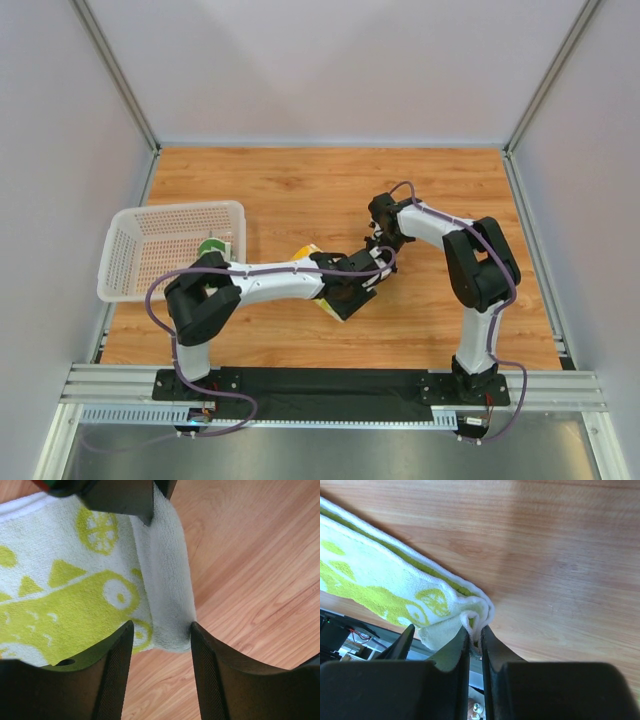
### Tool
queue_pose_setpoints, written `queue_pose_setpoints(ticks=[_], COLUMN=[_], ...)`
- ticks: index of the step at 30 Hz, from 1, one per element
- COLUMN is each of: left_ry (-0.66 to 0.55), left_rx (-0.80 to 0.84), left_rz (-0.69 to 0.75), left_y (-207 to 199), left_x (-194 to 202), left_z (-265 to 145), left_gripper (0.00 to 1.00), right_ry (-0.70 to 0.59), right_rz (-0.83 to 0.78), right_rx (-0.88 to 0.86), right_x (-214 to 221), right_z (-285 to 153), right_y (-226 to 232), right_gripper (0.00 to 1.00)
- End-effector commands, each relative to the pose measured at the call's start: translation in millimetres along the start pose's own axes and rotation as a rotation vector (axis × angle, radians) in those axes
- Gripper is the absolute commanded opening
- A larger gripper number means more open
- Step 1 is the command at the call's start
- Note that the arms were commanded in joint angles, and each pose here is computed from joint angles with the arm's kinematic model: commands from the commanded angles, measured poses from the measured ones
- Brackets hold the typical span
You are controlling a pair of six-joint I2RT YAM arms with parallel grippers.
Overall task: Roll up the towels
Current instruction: Roll the towel
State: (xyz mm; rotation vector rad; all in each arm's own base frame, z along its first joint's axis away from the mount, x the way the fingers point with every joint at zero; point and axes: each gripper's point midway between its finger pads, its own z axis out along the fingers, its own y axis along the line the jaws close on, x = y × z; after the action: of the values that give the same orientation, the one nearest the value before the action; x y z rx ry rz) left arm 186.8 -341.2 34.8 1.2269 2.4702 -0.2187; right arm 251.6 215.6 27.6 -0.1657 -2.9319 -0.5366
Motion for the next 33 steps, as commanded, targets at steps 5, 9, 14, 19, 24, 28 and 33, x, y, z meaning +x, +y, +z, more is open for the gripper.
queue_pose_setpoints(ticks=[5, 9, 14, 19, 24, 28, 33], left_ry=[-0.048, -0.044, -0.045, -0.016, 0.0, 0.007, 0.004], left_rx=[0.001, 0.002, 0.013, -0.025, -0.03, -0.036, -0.024], left_rz=[0.028, 0.044, 0.05, 0.042, 0.048, 0.052, 0.062], left_y=[-13, -18, -22, -16, -16, -15, -17], left_x=[-15, -15, -14, -10, -8, -6, -6], left_z=[-3, -3, -4, 4, 11, 14, 9], left_gripper=[0.53, 0.53, 0.58, 0.57, 0.49, 0.32, 0.2], right_ry=[0.004, 0.005, 0.007, 0.008, 0.012, 0.016, 0.022], right_rz=[-0.006, -0.004, -0.005, -0.004, -0.012, -0.012, -0.016], right_rx=[0.0, -0.003, -0.002, -0.005, -0.004, -0.004, 0.002], right_x=[0, -1, -1, -1, 1, 1, 1], right_z=[-2, -2, -2, -1, -2, -3, 0], right_y=[4, 4, 4, 4, 4, 4, 2], right_gripper=[0.0, 0.0, 0.0, 0.0, 0.0, 0.0, 0.0])
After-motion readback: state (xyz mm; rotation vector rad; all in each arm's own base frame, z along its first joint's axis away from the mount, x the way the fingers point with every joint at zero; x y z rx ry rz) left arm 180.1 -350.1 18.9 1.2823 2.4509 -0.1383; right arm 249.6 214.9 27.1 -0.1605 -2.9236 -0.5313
